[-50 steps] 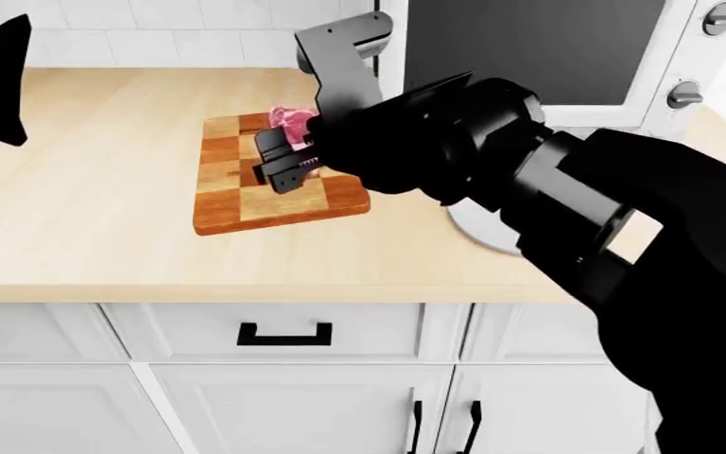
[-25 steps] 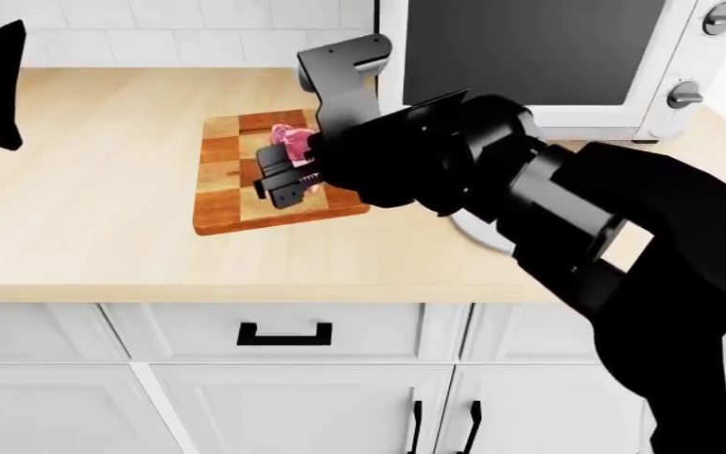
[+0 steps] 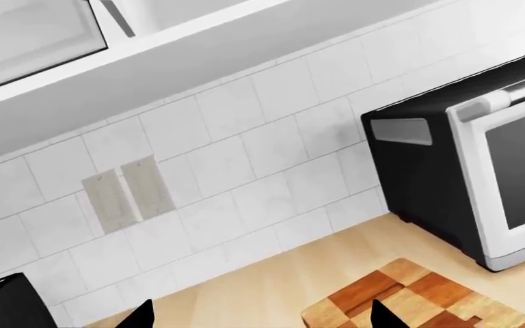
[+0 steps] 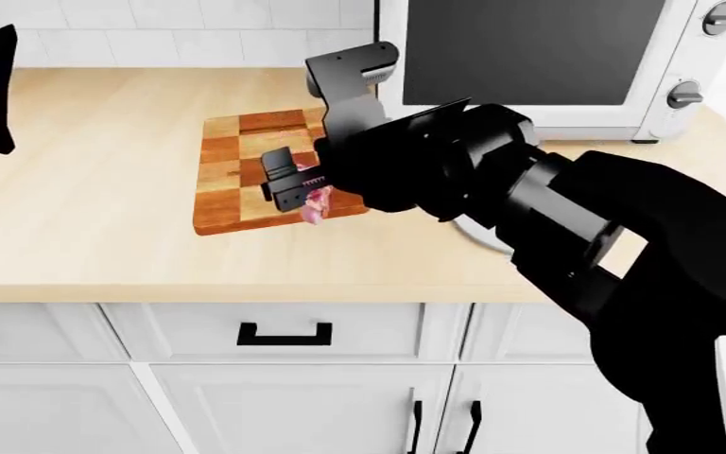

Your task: Pick the steak from the plate and place it on the cutting board. Then pick the condiment bottle from the cabinet and place it next to the cutting board.

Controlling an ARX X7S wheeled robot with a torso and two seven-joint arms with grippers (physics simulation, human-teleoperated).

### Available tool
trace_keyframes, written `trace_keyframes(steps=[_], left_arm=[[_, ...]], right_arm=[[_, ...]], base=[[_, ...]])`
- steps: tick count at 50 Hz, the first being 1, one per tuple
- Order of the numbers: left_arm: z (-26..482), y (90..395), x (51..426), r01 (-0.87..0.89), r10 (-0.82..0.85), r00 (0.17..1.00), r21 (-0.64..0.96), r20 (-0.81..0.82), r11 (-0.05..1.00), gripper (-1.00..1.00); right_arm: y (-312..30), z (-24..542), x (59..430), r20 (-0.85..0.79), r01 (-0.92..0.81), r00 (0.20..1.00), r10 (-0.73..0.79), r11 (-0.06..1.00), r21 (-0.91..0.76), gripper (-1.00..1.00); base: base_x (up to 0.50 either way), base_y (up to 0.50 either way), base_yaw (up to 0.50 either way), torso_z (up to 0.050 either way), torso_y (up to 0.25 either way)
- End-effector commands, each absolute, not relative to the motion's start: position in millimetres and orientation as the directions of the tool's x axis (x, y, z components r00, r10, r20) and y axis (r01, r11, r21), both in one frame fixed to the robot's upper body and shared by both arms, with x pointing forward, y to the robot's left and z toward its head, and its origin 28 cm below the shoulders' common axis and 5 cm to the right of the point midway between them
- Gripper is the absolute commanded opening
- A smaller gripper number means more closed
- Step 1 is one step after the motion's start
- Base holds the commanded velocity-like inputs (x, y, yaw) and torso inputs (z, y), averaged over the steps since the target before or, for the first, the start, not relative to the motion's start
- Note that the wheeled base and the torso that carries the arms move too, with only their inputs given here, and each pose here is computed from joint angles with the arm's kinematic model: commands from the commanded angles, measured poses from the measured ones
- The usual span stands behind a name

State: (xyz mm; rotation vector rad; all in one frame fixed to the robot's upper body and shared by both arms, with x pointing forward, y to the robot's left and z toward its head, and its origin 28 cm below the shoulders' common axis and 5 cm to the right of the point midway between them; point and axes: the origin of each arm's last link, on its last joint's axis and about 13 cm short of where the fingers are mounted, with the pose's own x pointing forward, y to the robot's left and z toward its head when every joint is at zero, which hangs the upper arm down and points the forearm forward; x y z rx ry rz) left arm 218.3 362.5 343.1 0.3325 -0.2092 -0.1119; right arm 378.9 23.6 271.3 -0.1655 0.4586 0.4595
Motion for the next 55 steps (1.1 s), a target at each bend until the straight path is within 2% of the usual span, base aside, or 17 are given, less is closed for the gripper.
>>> trace_keyframes(steps=[1,13,32,38,55], left_arm=[[343,363,218,0.071,-0.139,0.973,0.333,0.185,0.94,1.0],[345,363,218,0.072,-0.142,0.972,0.336,0.189,0.939,1.0],[349,344,226,0.136,-0.212,0.957,0.338,0.197,0.931,1.0],[343,339,229,0.13,-0.203,0.959,0.33,0.196,0.935,1.0],[323,323,233,0.031,-0.102,0.966,0.284,0.239,0.958,1.0]], right_arm=[[23,273,380,-0.454,-0.46,0.802,0.387,0.886,-0.057,1.0],[24,289,380,-0.408,-0.464,0.818,0.405,0.884,-0.053,1.0],[21,369,377,-0.158,-0.512,0.841,0.518,0.855,0.081,1.0],[-7,373,344,-0.078,-0.499,0.856,0.51,0.857,0.128,1.0],[-72,386,251,0.077,-0.401,0.916,0.394,0.91,0.106,1.0]], base=[[0.0,0.0,0.0,0.0,0.0],[0.0,0.0,0.0,0.0,0.0],[0.0,0.0,0.0,0.0,0.0],[0.0,0.0,0.0,0.0,0.0],[0.0,0.0,0.0,0.0,0.0]])
